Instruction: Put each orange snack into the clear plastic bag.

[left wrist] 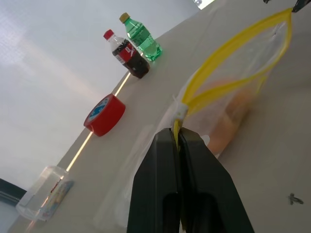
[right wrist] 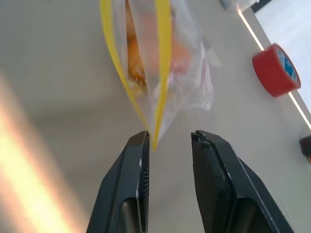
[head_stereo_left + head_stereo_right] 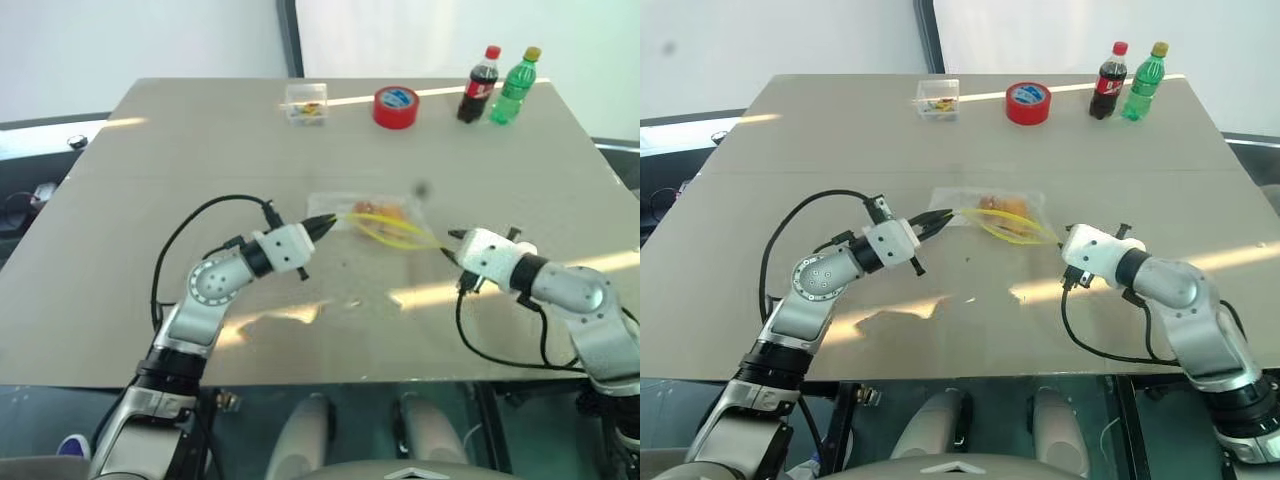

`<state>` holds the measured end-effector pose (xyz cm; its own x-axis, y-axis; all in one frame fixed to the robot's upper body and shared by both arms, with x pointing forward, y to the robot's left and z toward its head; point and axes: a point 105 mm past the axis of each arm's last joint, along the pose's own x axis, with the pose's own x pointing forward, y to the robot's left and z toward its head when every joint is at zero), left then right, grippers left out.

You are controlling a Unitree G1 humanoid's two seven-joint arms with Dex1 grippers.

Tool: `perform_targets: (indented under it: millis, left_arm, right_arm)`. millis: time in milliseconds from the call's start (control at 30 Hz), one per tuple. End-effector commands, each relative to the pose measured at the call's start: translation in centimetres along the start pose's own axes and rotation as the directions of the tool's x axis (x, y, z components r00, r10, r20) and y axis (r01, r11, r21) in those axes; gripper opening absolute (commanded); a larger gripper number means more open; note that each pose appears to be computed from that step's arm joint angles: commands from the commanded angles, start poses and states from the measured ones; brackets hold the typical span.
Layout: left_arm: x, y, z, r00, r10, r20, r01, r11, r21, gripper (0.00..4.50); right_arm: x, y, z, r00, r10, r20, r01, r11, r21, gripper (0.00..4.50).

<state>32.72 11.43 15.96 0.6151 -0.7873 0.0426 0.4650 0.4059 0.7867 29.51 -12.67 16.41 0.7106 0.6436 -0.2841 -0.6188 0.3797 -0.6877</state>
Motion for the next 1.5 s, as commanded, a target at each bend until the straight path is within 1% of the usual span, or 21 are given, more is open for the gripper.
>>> perform_targets:
  millis: [33, 167, 267, 300, 400, 433, 500, 600, 767, 867, 933, 1167, 1500]
  left_arm:
    - [0.2, 0.2, 1.7, 0.998, 0.000, 0.067, -0.007, 0.995, 0.099, 0.00]
    - [0.3, 0.1, 1.8, 0.997, 0.006, 0.076, -0.014, 0.994, 0.110, 0.00]
    - [0.2, 0.0, 1.8, 0.997, 0.012, 0.076, -0.021, 0.994, 0.108, 0.00]
    - [0.1, 0.0, 1.8, 0.997, 0.014, 0.075, -0.022, 0.994, 0.108, 0.00]
    - [0.0, 0.0, 1.8, 0.997, 0.024, 0.072, -0.031, 0.994, 0.108, 0.00]
    - [0.0, 0.0, 1.9, 0.997, 0.026, 0.071, -0.033, 0.994, 0.107, 0.00]
    - [0.0, -0.1, 1.9, 0.997, 0.028, 0.070, -0.035, 0.994, 0.105, 0.00]
    - [-0.1, -0.1, 1.9, 0.997, 0.031, 0.068, -0.038, 0.994, 0.105, 0.00]
    - [-0.1, -0.1, 2.0, 0.997, 0.039, 0.070, -0.046, 0.993, 0.107, 0.00]
    - [-0.1, 0.0, 2.0, 0.997, 0.041, 0.072, -0.049, 0.993, 0.110, 0.00]
    - [-0.1, 0.0, 2.0, 0.997, 0.042, 0.071, -0.050, 0.992, 0.114, 0.00]
    - [-0.3, 0.1, 2.1, 0.997, 0.046, 0.069, -0.054, 0.992, 0.117, 0.00]
    - [-0.2, 0.0, 2.2, 0.997, 0.045, 0.070, -0.053, 0.992, 0.113, 0.00]
  right_arm:
    - [1.6, -0.1, 4.8, 0.987, 0.016, 0.159, -0.009, 0.999, -0.045, 1.45]
    - [4.3, 0.6, 6.8, 0.975, 0.054, 0.214, -0.030, 0.993, -0.114, 1.45]
    - [5.7, 1.0, 8.2, 0.963, 0.090, 0.253, -0.049, 0.985, -0.164, 0.64]
    - [6.0, 1.0, 8.7, 0.958, 0.096, 0.269, -0.053, 0.985, -0.164, 0.19]
    - [6.4, 1.2, 9.7, 0.947, 0.118, 0.300, -0.069, 0.983, -0.171, 0.19]
    - [6.4, 1.3, 9.7, 0.945, 0.124, 0.302, -0.072, 0.981, -0.178, 0.39]
    - [6.6, 1.1, 9.9, 0.944, 0.121, 0.307, -0.063, 0.979, -0.193, 1.03]
    - [6.8, 0.8, 10.1, 0.944, 0.115, 0.309, -0.045, 0.974, -0.223, 2.41]
    - [7.3, 1.3, 9.9, 0.945, 0.133, 0.300, -0.057, 0.967, -0.249, 2.41]
    - [7.7, 1.3, 9.8, 0.946, 0.131, 0.297, -0.051, 0.963, -0.263, 1.64]
    - [7.8, 1.3, 9.8, 0.946, 0.132, 0.296, -0.046, 0.959, -0.281, 0.86]
    - [8.2, 1.7, 10.0, 0.944, 0.146, 0.297, -0.045, 0.946, -0.322, 0.86]
    - [8.5, 1.0, 9.5, 0.948, 0.138, 0.285, -0.040, 0.945, -0.324, 0.86]
